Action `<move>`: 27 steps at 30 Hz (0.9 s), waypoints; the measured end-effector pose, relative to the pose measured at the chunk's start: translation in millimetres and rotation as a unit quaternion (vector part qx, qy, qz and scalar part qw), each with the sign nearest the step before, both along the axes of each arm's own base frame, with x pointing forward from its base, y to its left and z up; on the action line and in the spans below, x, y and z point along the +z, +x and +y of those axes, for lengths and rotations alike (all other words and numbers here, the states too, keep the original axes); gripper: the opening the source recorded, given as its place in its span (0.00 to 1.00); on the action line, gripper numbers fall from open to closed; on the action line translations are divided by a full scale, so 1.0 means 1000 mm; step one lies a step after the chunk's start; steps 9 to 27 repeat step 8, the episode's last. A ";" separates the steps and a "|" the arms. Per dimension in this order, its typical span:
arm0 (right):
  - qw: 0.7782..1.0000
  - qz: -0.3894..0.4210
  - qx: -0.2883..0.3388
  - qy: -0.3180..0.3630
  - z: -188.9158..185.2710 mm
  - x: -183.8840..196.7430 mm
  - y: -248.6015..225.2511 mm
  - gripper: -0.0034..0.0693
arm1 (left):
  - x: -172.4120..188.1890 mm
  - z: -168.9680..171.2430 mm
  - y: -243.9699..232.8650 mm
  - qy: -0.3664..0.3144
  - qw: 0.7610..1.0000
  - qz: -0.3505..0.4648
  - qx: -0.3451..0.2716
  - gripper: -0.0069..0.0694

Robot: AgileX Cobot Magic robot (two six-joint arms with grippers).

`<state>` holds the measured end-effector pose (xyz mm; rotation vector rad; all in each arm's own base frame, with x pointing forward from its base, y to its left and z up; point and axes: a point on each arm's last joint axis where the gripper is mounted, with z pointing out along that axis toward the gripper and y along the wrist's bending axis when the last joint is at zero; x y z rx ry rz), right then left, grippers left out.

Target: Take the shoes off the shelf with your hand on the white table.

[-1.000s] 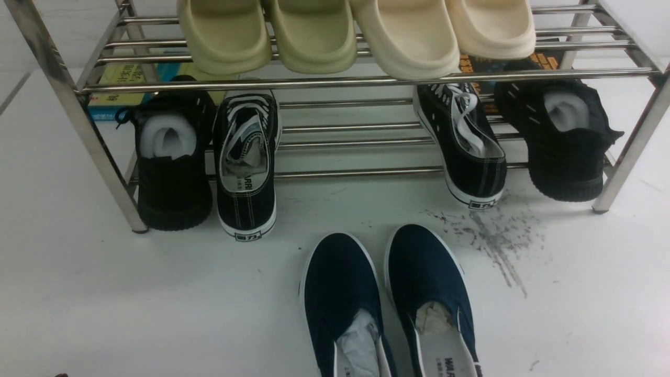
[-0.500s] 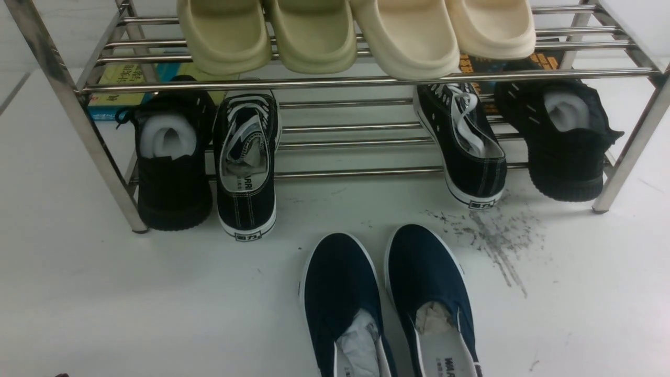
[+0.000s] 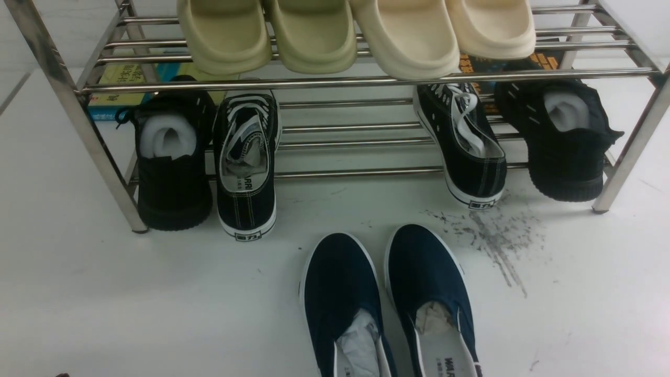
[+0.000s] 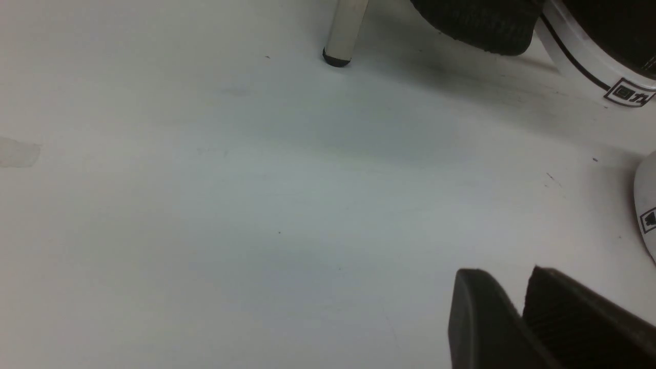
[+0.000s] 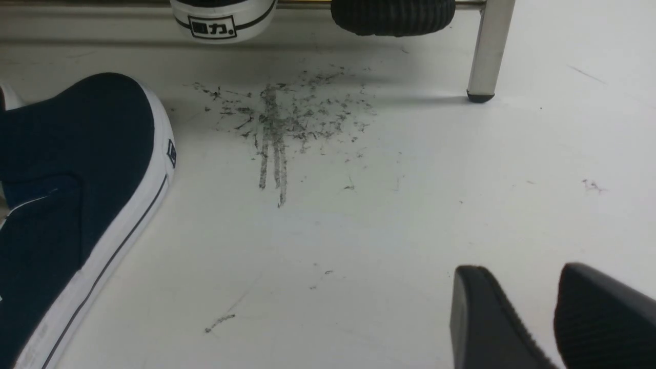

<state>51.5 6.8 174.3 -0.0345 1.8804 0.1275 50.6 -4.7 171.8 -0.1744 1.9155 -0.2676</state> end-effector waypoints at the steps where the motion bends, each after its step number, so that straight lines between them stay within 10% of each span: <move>1: 1.000 0.000 0.000 0.000 0.000 0.000 0.000 0.37 | 0.000 0.000 0.000 0.000 1.000 0.000 0.000 0.30; 27: 1.000 0.000 0.000 0.000 0.000 0.000 0.000 0.37 | 0.000 0.000 0.000 0.000 1.000 0.000 0.000 0.31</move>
